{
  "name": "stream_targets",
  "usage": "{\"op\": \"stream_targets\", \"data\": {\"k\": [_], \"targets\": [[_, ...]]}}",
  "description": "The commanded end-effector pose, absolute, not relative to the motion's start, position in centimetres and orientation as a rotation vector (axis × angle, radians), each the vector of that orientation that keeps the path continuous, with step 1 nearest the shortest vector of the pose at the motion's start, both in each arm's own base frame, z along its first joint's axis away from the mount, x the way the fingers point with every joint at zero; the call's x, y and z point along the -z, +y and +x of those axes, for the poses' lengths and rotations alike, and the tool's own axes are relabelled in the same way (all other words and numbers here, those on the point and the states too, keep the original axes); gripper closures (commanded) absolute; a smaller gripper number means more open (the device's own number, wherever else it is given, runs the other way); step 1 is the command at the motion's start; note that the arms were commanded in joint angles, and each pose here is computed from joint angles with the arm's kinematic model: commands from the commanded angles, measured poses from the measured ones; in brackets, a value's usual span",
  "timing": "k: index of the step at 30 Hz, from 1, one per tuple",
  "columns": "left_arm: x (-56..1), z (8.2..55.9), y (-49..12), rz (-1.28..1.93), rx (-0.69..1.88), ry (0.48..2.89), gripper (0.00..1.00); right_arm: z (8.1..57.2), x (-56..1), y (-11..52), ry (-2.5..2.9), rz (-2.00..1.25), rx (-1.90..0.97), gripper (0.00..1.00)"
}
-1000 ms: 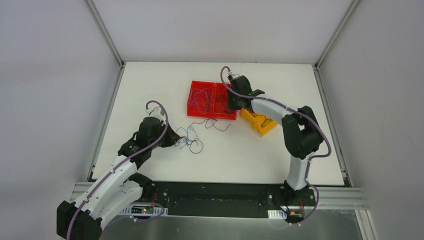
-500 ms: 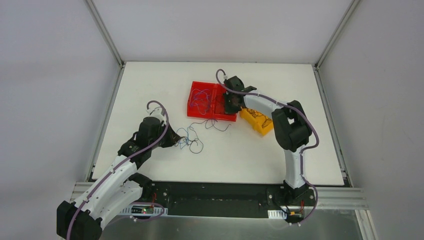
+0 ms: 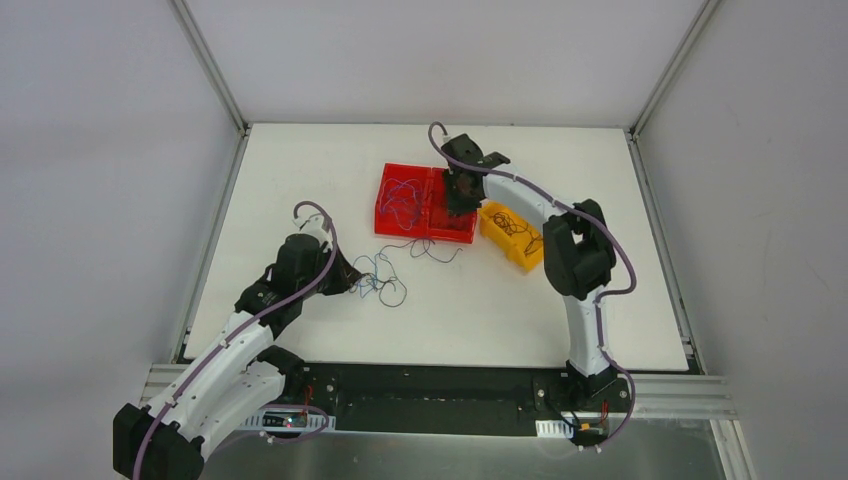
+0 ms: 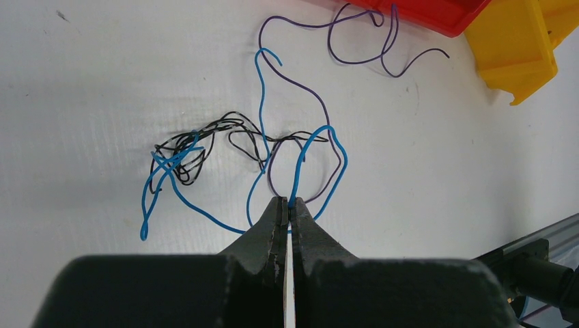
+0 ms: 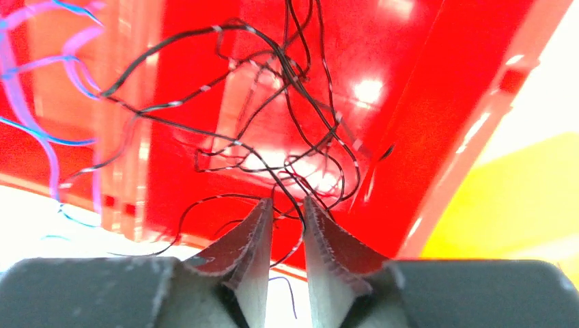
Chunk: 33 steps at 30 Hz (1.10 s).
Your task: Untangle the cables
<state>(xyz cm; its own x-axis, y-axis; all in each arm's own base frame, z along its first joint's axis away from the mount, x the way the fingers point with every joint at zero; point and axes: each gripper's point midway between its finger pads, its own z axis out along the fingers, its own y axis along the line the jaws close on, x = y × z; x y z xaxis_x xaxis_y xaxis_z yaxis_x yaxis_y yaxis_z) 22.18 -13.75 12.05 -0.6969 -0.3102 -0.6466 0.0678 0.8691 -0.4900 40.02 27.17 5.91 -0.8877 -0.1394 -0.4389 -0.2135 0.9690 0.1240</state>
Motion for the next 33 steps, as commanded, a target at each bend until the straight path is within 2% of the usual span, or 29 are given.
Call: {"op": "stream_targets", "data": {"k": [1, 4, 11, 15, 22, 27, 33], "targets": [[-14.0, 22.6, -14.6, -0.137, 0.679, 2.210, 1.00, 41.4, -13.3, 27.0, 2.558, -0.229, -0.219, 0.72], [-13.9, 22.5, -14.8, -0.130, 0.688, 2.216, 1.00, 41.9, -14.9, 26.8, 2.532, -0.220, -0.200, 0.68], [-14.3, 22.5, -14.9, -0.111, 0.697, 2.211, 1.00, 41.9, -16.6, 27.6, 2.503, -0.225, -0.264, 0.53], [-14.2, 22.4, -15.0, -0.109, 0.702, 2.215, 1.00, 42.1, -16.4, 28.2, 2.499, -0.219, -0.293, 0.38], [-14.2, 22.3, -15.1, -0.110, 0.709, 2.214, 1.00, 42.6, -14.8, 28.9, 2.520, -0.212, -0.311, 0.37], [-14.3, 22.3, -15.4, -0.098, 0.726, 2.218, 1.00, 42.3, -13.2, 28.8, 2.547, -0.204, -0.302, 0.45], [-16.6, 21.8, -17.5, 0.060, 0.831, 2.190, 1.00, 38.5, -15.4, 30.3, 2.453, -0.308, -0.557, 0.41]]}}
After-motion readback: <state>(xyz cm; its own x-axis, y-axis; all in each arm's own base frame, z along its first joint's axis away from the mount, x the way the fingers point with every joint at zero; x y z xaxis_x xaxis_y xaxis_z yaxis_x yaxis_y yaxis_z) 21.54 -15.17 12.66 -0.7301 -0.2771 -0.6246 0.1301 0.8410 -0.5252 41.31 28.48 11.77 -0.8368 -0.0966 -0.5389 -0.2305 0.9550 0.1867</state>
